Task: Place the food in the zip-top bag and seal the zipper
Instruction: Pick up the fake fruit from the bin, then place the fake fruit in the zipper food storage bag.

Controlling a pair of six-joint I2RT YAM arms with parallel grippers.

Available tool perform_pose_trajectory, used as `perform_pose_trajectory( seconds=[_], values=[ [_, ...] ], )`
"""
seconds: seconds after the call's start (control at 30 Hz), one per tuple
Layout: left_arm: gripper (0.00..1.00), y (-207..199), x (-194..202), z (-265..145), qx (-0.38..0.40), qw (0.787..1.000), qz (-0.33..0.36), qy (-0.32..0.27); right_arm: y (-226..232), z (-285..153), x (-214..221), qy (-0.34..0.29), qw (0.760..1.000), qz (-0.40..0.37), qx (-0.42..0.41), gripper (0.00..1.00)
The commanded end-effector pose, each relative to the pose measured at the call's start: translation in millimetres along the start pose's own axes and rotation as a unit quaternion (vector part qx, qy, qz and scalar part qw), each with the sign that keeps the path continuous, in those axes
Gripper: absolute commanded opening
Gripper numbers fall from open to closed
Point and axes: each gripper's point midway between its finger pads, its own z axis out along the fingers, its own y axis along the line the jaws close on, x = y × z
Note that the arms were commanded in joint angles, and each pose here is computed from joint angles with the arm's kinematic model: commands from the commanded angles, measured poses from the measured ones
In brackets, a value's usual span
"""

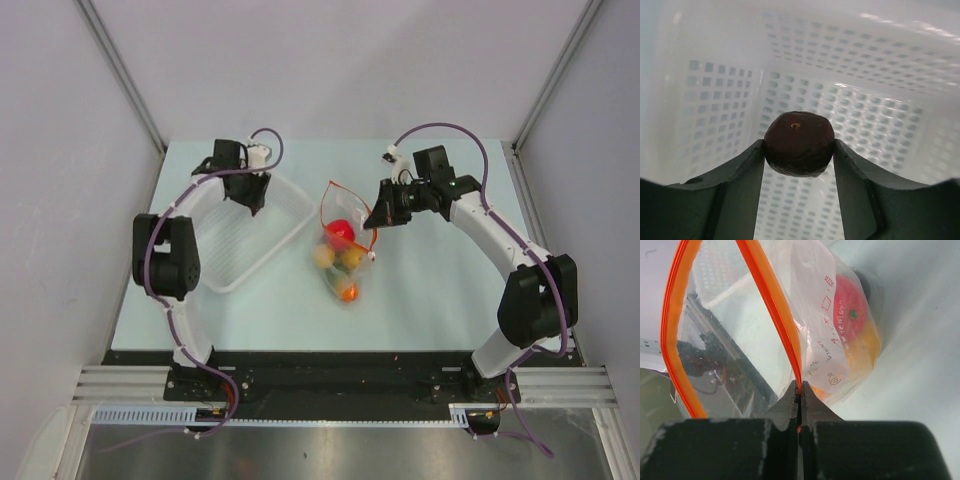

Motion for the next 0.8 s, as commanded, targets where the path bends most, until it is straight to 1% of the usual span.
perform_pose_trajectory(
  seconds=[0.0,0.03,0.1,0.13,0.17,0.2,0.23,0.3,0.33,0.4,0.43,0.5,0.53,0.6,0.63,0.67,0.7,0.73,0.77],
  values=[
    [0.57,-37.3,-88.1,-117.1,0.06,0.986,0.016,-0.157,7.8,2.0,-5.9,-0.006,1.0,-0.025,-0.013,0.0],
    [0.57,-56.9,-94.4,-133.4,0.095,0.98,0.026,-0.17,9.2,2.6,-4.1,-0.002,1.0,-0.029,-0.012,0.0],
    [0.58,-76.8,-115.2,-172.3,0.121,0.97,0.05,-0.207,12.9,5.3,-2.2,0.002,0.999,-0.045,-0.015,0.0],
    [0.57,-88.5,-116.5,-184.0,0.138,0.967,0.055,-0.208,16.6,5.6,-2.5,0.003,0.999,-0.051,-0.019,0.0],
    [0.58,-109.7,-124.7,-197.3,0.164,0.958,0.075,-0.222,18.6,6.5,-1.4,0.006,0.998,-0.056,-0.023,0.0],
    [0.58,-121.0,-128.9,-213.7,0.172,0.952,0.088,-0.237,21.3,6.8,-1.8,0.006,0.998,-0.059,-0.028,0.0],
    [0.58,-141.2,-131.5,-221.4,0.189,0.946,0.105,-0.243,22.6,7.0,-2.0,0.008,0.998,-0.058,-0.03,0.0],
    [0.59,-163.3,-134.3,-235.8,0.207,0.935,0.126,-0.259,24.8,8.7,-1.1,0.011,0.998,-0.061,-0.032,0.0],
    [0.6,-181.6,-137.7,-245.2,0.218,0.927,0.143,-0.271,25.0,7.8,-2.3,0.01,0.998,-0.062,-0.032,0.0],
    [0.61,-197.2,-138.6,-249.7,0.227,0.921,0.158,-0.276,26.8,7.6,-1.8,0.011,0.997,-0.065,-0.032,0.0],
    [0.61,-214.2,-137.3,-249.3,0.242,0.916,0.169,-0.273,27.9,7.2,-1.8,0.011,0.997,-0.067,-0.032,0.0],
    [0.6,-228.7,-132.3,-240.3,0.249,0.914,0.183,-0.261,30.8,6.2,-2.0,0.01,0.997,-0.073,-0.036,0.0],
    [0.6,-245.9,-126.5,-237.4,0.261,0.91,0.198,-0.252,32.0,5.6,-0.7,0.012,0.996,-0.074,-0.037,0.0],
    [0.6,-259.6,-117.6,-223.9,0.264,0.909,0.221,-0.235,35.2,3.8,-0.7,0.014,0.996,-0.079,-0.042,0.0],
    [0.61,-273.0,-112.7,-221.8,0.273,0.905,0.233,-0.23,35.1,3.5,1.4,0.018,0.996,-0.081,-0.041,0.0],
    [0.64,-277.8,-106.3,-211.8,0.274,0.905,0.242,-0.217,35.2,2.9,2.5,0.02,0.996,-0.081,-0.041,0.0],
    [0.68,-275.8,-101.8,-203.6,0.257,0.912,0.246,-0.203,36.3,1.3,3.0,0.019,0.995,-0.084,-0.042,0.0],
    [0.76,-280.9,-97.1,-197.0,0.254,0.914,0.253,-0.189,36.6,-0.2,4.3,0.021,0.995,-0.087,-0.043,0.0],
    [0.78,-282.1,-96.3,-191.0,0.253,0.915,0.259,-0.179,38.3,-1.5,5.3,0.022,0.995,-0.09,-0.047,0.0]
  ],
)
